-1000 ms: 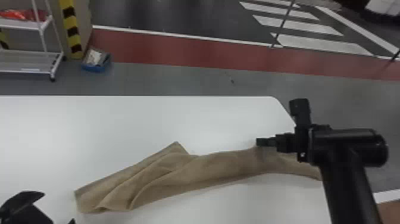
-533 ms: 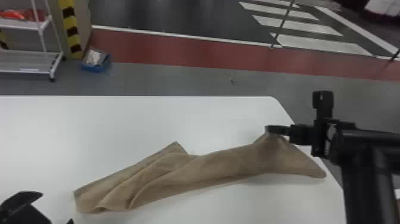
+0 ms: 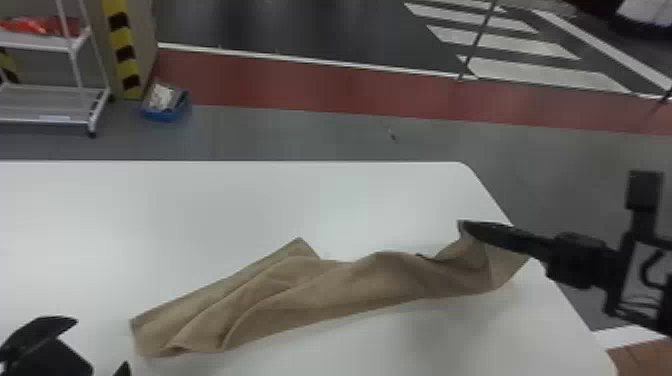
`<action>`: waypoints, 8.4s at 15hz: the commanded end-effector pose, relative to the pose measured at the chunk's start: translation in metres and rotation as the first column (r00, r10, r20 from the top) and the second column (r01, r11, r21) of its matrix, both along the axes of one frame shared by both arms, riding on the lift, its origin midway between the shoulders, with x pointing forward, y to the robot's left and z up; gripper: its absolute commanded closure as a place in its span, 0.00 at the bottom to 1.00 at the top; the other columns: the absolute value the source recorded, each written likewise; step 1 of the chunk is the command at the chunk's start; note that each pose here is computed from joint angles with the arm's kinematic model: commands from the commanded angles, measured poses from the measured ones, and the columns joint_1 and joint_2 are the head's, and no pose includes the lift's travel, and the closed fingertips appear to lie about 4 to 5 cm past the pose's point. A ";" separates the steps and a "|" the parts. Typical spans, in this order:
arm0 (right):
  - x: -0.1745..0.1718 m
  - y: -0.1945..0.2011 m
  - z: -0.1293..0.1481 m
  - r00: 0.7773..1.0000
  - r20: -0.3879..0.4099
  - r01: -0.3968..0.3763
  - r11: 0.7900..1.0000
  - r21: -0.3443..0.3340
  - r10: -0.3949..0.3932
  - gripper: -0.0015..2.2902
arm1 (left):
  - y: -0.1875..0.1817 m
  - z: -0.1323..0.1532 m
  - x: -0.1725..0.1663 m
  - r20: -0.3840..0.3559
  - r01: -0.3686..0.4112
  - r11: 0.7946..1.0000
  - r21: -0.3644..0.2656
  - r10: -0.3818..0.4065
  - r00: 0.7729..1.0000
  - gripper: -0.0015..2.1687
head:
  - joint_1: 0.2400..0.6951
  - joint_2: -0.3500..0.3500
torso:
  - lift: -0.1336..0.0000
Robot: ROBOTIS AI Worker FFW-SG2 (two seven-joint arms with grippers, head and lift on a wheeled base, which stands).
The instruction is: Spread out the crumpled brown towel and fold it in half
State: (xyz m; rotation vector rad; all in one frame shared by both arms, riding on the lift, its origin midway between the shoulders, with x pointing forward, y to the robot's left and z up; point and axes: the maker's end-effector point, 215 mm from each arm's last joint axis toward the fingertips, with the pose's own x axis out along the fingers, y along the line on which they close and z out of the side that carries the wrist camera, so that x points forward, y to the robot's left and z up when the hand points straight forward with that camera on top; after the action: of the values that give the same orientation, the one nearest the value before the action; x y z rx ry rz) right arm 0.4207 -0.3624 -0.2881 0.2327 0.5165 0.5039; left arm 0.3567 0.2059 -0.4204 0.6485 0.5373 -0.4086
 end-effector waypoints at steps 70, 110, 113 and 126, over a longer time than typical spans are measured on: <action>-0.015 -0.178 -0.048 0.992 0.087 -0.028 0.844 -0.535 0.089 0.99 | -0.023 -0.011 -0.021 -0.105 0.383 0.890 0.248 -0.368 0.924 0.13 | 1.00 0.00 | 0.07; -0.037 -0.178 -0.038 0.990 0.141 0.042 0.886 -0.462 0.026 0.99 | -0.036 0.080 0.035 -0.101 0.452 0.819 0.354 -0.447 0.889 0.54 | 1.00 0.00 | 0.07; -0.036 -0.165 -0.005 0.973 0.226 0.059 0.902 -0.427 0.043 0.99 | 0.006 0.121 0.043 -0.030 0.335 0.865 0.373 -0.350 0.936 0.54 | 1.00 0.00 | 0.07; 0.053 -0.079 0.112 0.947 0.317 0.094 0.985 -0.141 -0.045 0.99 | 0.040 0.251 0.154 0.316 0.000 0.999 0.050 -0.016 0.948 0.54 | 0.81 0.15 | 0.07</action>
State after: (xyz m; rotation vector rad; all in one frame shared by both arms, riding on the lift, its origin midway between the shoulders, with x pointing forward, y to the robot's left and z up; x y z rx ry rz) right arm 0.4531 -0.4500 -0.1818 -0.0144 0.2124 0.4129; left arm 0.4875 0.2536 -0.1731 0.7980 0.2441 -0.2851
